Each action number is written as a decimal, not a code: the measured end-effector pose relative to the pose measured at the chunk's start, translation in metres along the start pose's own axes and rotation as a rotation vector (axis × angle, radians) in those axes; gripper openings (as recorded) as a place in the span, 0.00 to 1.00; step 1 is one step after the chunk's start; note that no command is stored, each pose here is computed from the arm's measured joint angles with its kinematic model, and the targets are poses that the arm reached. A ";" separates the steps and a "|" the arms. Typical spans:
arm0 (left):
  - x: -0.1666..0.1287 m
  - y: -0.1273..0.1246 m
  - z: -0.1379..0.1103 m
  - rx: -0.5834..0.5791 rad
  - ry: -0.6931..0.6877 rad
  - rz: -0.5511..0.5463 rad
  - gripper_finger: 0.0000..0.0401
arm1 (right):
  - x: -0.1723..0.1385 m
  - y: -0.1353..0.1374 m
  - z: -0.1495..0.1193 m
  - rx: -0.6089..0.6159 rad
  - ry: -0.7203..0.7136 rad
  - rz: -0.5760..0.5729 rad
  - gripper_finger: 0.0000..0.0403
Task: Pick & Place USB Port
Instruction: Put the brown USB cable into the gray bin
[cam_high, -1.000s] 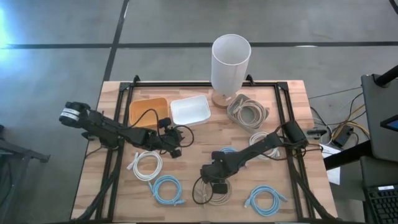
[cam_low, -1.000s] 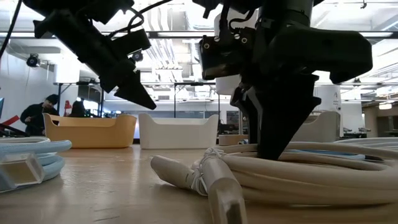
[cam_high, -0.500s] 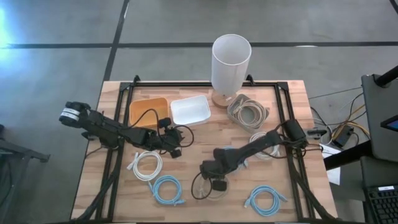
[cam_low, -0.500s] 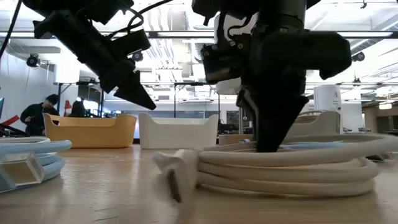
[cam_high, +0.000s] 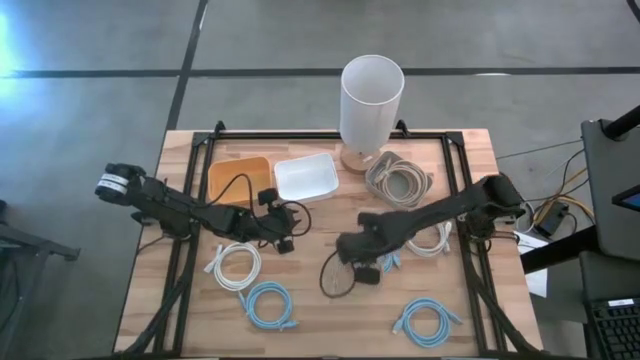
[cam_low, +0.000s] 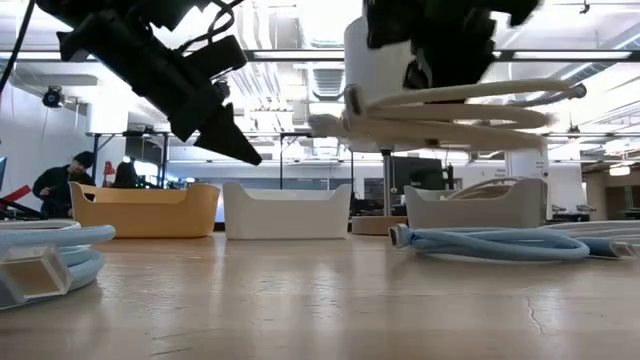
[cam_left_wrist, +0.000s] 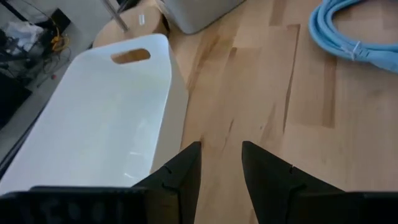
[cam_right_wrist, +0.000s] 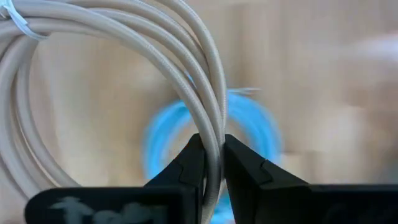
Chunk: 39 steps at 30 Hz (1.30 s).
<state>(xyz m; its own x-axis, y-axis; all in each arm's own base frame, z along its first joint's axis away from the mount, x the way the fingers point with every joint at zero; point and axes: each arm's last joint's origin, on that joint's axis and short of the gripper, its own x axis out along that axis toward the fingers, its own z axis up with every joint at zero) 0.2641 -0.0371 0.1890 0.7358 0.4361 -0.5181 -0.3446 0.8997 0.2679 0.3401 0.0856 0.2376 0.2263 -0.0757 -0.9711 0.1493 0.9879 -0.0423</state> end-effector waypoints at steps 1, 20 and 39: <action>0.000 0.000 0.001 -0.002 -0.009 0.003 0.33 | -0.009 -0.008 -0.001 0.013 -0.016 -0.034 0.10; 0.000 0.001 0.005 -0.025 -0.046 0.015 0.33 | -0.049 -0.174 -0.073 0.575 0.047 -0.490 0.10; 0.004 0.006 0.007 -0.043 -0.049 0.033 0.33 | -0.002 -0.207 -0.118 0.810 0.065 -0.627 0.12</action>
<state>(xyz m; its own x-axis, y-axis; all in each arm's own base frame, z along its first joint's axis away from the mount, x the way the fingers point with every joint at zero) 0.2685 -0.0301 0.1943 0.7505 0.4655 -0.4692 -0.3932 0.8851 0.2490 0.1955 -0.1026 0.2206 -0.1654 -0.5153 -0.8409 0.8331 0.3834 -0.3987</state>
